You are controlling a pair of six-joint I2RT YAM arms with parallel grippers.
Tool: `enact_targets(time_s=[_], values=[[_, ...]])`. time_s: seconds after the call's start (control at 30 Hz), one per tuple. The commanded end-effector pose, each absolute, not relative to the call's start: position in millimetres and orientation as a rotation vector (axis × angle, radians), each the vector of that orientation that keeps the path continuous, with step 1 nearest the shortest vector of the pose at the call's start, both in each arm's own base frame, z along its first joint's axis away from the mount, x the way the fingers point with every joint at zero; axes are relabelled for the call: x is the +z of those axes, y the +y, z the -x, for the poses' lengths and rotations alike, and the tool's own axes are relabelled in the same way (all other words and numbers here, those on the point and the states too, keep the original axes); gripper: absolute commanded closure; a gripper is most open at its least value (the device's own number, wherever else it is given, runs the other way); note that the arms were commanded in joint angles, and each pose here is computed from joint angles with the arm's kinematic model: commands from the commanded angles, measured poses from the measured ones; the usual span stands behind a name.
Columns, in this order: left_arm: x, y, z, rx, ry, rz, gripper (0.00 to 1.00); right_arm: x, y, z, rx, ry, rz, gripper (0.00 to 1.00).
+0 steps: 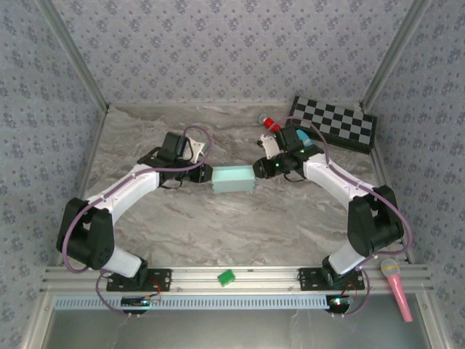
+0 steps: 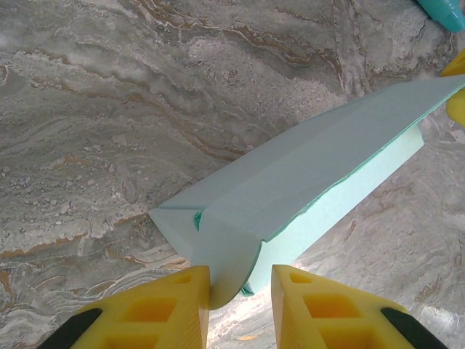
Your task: Fold the paper box
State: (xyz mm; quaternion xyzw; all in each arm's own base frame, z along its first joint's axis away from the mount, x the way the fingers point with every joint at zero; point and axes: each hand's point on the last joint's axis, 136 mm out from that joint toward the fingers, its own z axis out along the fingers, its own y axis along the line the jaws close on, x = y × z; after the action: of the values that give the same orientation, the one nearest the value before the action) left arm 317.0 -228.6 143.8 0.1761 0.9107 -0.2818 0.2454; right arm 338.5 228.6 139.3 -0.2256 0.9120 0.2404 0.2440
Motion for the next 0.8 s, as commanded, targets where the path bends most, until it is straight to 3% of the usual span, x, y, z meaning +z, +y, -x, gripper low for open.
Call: enact_targets(time_s=[0.0, 0.47, 0.77], values=[[158, -238, -320, -0.811, 2.45, -0.488, 0.72, 138, 237, -335, 0.708, 2.499, 0.611, 0.72], [156, -241, -320, -0.804, 2.459, -0.487, 0.74, 137, 238, -336, 0.724, 2.509, 0.582, 0.72], [156, -233, -318, -0.756, 2.468, -0.483, 0.67, 134, 225, -333, 0.63, 2.539, 0.578, 0.65]])
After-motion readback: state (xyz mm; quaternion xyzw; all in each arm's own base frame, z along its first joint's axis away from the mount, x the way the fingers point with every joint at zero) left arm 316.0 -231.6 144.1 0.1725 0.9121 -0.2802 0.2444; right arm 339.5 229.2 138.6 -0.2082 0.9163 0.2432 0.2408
